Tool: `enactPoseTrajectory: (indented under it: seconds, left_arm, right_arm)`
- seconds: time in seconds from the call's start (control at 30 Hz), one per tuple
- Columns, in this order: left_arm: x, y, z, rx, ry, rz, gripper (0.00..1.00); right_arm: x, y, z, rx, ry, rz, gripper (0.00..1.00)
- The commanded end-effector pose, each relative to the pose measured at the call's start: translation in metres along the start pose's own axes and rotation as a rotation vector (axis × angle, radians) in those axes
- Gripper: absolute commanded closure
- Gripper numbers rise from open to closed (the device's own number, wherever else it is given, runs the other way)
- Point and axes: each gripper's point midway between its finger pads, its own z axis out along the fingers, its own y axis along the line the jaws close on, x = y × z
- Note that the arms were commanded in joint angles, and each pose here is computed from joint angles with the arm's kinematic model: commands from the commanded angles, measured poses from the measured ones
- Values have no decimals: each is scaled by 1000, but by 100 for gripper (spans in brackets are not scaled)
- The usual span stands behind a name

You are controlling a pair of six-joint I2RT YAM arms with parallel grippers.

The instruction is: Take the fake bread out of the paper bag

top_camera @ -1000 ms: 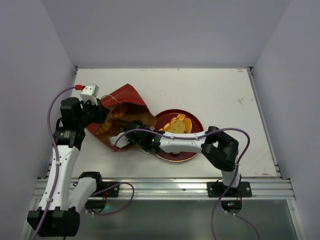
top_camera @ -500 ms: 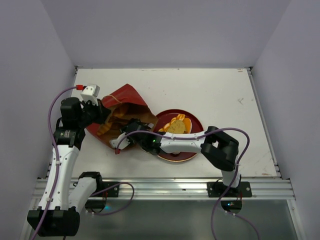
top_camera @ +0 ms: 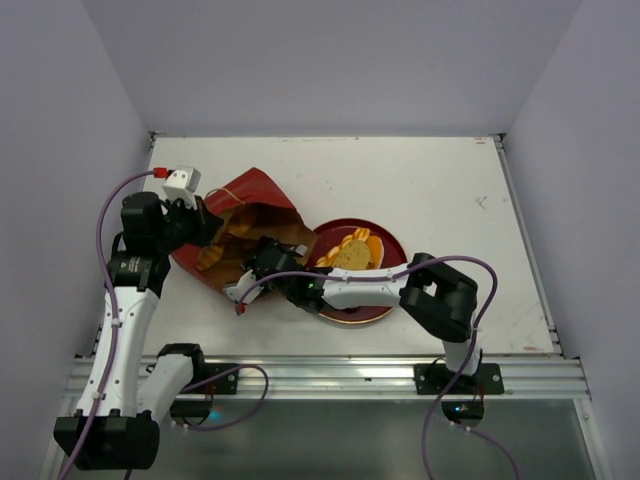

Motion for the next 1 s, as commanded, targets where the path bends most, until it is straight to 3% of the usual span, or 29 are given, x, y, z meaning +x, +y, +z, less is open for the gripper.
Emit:
enactPoseTrajectory:
  seconds: [0.0,0.2,0.3,0.6,0.97]
  left_arm:
    - [-20,-11,-6,45,-45,-3,100]
    - [-17,-4,-5,13,-37,12,100]
    - [-16,-2,-5,1,-35,12,100]
    - [-19,5,-10,-53,-49,28,100]
    - [-17,7,-13,-66,-52,34,100]
  right_arm:
    - [-5,-21,1,77,-24,21,57]
    - [-6,-21,-2,55,-34,89,87]
    - [-8,-21,-5,43,-46,115,93]
    - [5,-28,-17,37,-26,195,98]
    - [58,-33,-35,32,46,357,99]
